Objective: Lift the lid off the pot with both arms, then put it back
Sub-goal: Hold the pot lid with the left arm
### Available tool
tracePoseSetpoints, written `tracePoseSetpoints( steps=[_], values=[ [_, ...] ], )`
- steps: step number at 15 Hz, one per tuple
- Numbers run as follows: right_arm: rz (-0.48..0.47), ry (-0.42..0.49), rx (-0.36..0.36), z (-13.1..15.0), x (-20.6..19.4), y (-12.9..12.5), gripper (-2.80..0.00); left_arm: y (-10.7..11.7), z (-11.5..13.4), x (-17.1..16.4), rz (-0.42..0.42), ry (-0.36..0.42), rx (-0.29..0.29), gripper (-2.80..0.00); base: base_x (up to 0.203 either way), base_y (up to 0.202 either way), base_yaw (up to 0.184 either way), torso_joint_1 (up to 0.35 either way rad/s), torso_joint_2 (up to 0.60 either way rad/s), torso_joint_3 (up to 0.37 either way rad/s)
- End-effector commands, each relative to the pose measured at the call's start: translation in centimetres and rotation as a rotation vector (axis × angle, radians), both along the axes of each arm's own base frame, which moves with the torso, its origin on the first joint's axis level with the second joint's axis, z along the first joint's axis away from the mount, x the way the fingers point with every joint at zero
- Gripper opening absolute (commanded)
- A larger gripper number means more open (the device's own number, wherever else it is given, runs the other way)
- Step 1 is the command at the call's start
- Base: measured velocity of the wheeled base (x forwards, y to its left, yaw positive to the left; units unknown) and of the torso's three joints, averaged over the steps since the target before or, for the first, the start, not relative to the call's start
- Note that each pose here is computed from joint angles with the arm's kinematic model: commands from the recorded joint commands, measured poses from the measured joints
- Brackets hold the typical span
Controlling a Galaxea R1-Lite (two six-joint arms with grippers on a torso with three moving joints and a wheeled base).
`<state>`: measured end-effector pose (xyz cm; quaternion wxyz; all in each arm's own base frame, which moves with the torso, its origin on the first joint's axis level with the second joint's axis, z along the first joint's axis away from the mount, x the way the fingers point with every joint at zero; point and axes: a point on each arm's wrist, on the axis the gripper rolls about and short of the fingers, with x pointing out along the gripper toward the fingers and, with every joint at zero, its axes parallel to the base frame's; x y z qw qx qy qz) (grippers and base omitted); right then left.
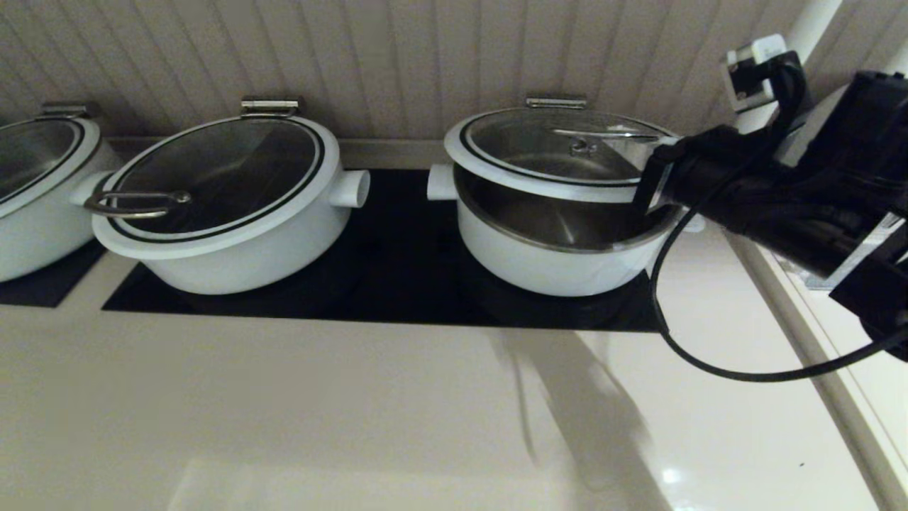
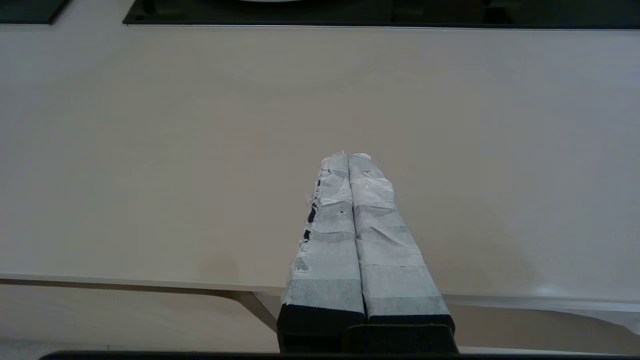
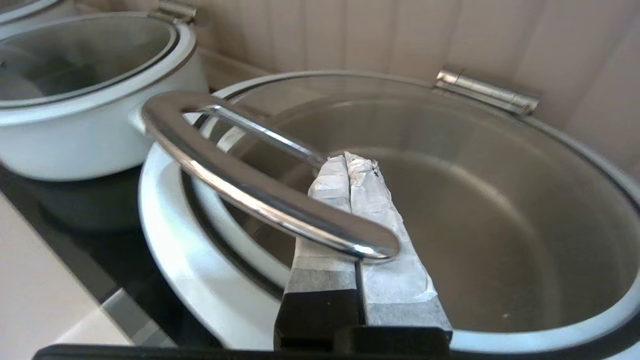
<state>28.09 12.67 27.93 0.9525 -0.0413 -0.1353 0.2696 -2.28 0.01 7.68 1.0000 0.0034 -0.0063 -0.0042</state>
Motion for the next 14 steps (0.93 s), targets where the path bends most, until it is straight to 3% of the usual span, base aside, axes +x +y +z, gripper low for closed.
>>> tracePoseSetpoints(
  steps=[1, 3, 7, 10, 14],
  values=[
    [-0.003, -0.012, 0.004, 0.3, 0.2, -0.1, -2.8, 0.0, 0.0, 0.0, -0.002, 0.005, 0.012, -2.8, 0.0, 0.0, 0.0, 0.0, 0.0, 0.0],
    [-0.003, -0.013, 0.005, 0.3, 0.2, -0.1, -2.8, 0.0, 0.0, 0.0, -0.007, 0.004, 0.02, -2.8, 0.0, 0.0, 0.0, 0.0, 0.0, 0.0],
    [-0.004, -0.012, 0.004, 0.3, 0.2, -0.1, -2.8, -0.1, 0.6, -0.1, -0.052, -0.008, 0.142, -2.8, 0.0, 0.0, 0.0, 0.0, 0.0, 0.0],
    [-0.005, -0.009, 0.003, 0.2, 0.3, -0.1, -2.8, -0.4, 4.8, 1.0, -0.183, 0.041, 0.136, -2.8, 0.0, 0.0, 0.0, 0.0, 0.0, 0.0],
    [-0.003, -0.007, 0.003, 0.1, 0.4, 0.0, -2.8, -0.7, 13.3, 6.5, -0.309, 0.07, 0.123, -2.8, 0.0, 0.0, 0.0, 0.0, 0.0, 0.0]
  ],
)
